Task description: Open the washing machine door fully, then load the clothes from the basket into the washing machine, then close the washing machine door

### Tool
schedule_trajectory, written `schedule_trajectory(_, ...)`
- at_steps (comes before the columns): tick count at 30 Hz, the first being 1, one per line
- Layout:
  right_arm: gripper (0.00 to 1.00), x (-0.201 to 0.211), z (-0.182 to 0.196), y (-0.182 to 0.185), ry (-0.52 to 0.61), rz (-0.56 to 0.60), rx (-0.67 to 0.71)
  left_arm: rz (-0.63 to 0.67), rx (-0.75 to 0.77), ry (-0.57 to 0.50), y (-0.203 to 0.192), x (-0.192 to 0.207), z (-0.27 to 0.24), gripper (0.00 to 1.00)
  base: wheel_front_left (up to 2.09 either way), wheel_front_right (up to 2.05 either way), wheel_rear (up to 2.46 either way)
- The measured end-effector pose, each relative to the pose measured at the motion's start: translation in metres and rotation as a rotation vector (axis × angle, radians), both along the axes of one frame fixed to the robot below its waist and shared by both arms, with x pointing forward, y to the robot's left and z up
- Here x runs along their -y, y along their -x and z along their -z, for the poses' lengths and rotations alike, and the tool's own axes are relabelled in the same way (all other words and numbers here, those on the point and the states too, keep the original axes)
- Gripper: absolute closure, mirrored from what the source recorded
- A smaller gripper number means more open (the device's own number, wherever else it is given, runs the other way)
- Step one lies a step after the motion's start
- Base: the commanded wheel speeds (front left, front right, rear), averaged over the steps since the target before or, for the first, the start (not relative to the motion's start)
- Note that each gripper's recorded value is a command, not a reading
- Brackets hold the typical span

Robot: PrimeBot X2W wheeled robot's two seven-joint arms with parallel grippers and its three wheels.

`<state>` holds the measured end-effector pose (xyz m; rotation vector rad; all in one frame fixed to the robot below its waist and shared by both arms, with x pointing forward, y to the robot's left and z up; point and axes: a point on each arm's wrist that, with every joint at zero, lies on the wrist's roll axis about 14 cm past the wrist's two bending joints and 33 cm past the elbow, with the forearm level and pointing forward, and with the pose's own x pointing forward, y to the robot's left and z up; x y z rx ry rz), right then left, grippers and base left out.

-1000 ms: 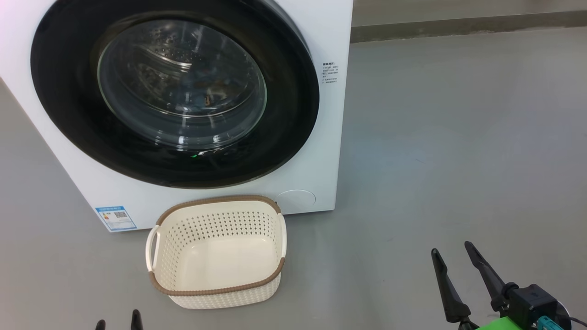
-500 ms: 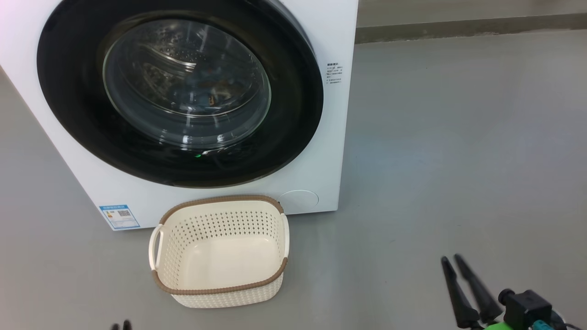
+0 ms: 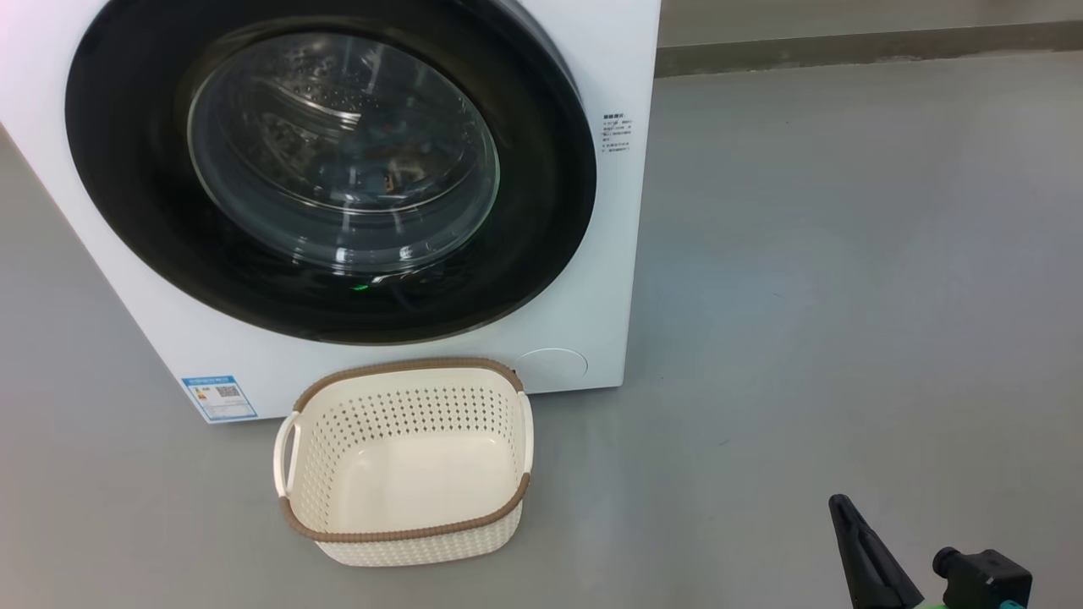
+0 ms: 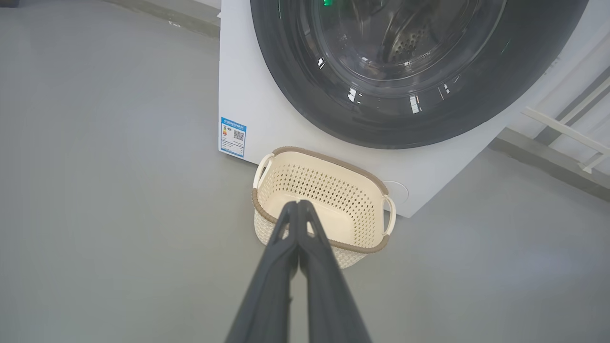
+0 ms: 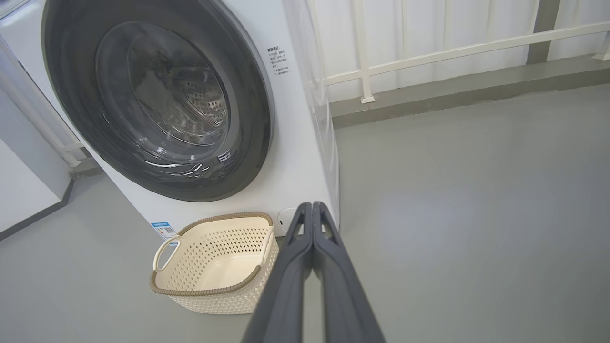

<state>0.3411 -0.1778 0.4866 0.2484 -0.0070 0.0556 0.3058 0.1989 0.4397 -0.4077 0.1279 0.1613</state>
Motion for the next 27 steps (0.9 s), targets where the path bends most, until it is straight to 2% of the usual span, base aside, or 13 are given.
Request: schedule_trajectory(27, 1.0, 0.014, 0.007, -0.006, -0.29, 0.069, -0.056, -0.033, -0.002, 0.269, -0.014, 0.001, -0.001, 1.0, 0.0, 0.0, 0.0)
